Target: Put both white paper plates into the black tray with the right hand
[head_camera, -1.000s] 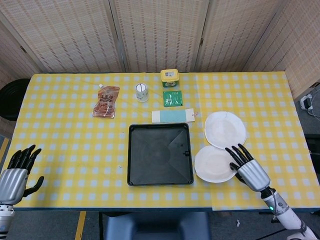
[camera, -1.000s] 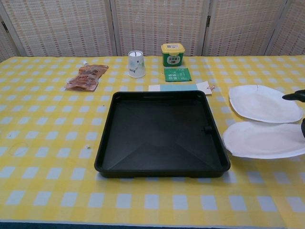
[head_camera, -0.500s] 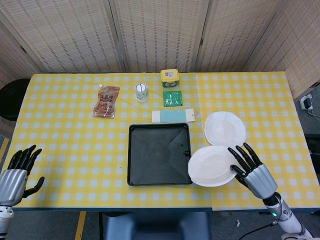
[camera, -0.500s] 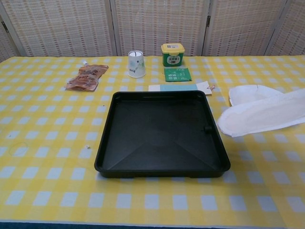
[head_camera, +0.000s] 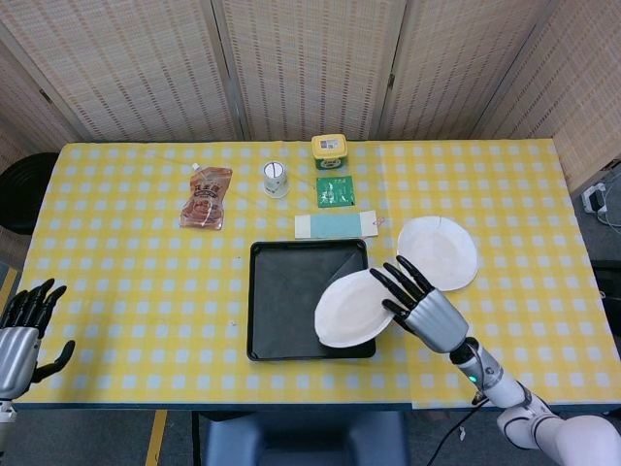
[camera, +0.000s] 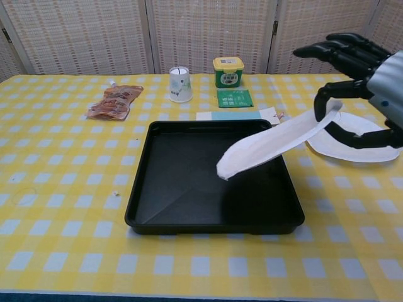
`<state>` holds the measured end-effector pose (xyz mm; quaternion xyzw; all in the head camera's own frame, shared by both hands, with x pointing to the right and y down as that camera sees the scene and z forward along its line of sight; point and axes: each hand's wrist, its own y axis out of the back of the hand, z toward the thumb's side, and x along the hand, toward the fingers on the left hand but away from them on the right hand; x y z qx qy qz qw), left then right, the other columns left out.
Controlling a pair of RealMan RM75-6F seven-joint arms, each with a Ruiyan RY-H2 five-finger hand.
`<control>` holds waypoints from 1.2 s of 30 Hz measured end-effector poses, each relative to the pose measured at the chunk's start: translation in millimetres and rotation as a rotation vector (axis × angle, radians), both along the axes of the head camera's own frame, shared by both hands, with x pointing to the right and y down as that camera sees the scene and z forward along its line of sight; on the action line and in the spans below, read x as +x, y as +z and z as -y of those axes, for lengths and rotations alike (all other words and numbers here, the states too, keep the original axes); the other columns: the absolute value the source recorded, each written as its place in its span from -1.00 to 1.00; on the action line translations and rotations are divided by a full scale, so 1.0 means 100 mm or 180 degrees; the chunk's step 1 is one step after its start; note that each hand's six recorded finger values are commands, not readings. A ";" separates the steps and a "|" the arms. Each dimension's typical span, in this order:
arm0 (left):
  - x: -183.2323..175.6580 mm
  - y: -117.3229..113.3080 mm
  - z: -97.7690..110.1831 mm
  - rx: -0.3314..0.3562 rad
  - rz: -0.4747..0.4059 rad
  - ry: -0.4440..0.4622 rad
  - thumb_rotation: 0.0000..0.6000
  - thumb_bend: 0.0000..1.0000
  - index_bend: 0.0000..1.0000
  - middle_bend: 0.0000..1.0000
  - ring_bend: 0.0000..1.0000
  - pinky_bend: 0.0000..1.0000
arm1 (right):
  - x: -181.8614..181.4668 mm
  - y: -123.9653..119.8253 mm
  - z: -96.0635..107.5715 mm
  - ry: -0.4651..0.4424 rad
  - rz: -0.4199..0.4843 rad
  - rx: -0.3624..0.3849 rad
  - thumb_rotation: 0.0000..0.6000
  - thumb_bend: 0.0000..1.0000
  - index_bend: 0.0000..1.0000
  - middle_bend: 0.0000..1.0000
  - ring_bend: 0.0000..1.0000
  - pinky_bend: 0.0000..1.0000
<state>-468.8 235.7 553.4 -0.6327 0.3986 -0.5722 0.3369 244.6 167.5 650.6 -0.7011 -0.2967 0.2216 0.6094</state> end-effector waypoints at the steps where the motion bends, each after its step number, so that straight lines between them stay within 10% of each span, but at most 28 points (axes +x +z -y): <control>1: -0.01 0.00 0.00 -0.0008 0.0006 -0.0013 1.00 -0.16 -1.00 -1.00 -1.00 -1.00 | -0.08 0.04 0.01 -0.0040 0.0007 -0.0035 1.00 0.00 0.38 -0.78 -0.84 -1.00; 29: -0.19 -0.10 0.07 0.0176 0.0140 -0.0225 1.00 -0.16 -1.00 -1.00 -1.00 -1.00 | -0.94 0.65 0.31 -0.0109 -0.0306 -0.0186 1.00 0.00 0.36 -0.78 -0.83 -1.00; 36: -0.21 -0.08 0.09 0.0196 0.0160 -0.0236 1.00 -0.16 -1.00 -1.00 -1.00 -1.00 | -0.87 0.76 0.29 -0.0035 -0.0423 -0.0323 1.00 0.00 -0.12 -1.00 -1.00 -1.00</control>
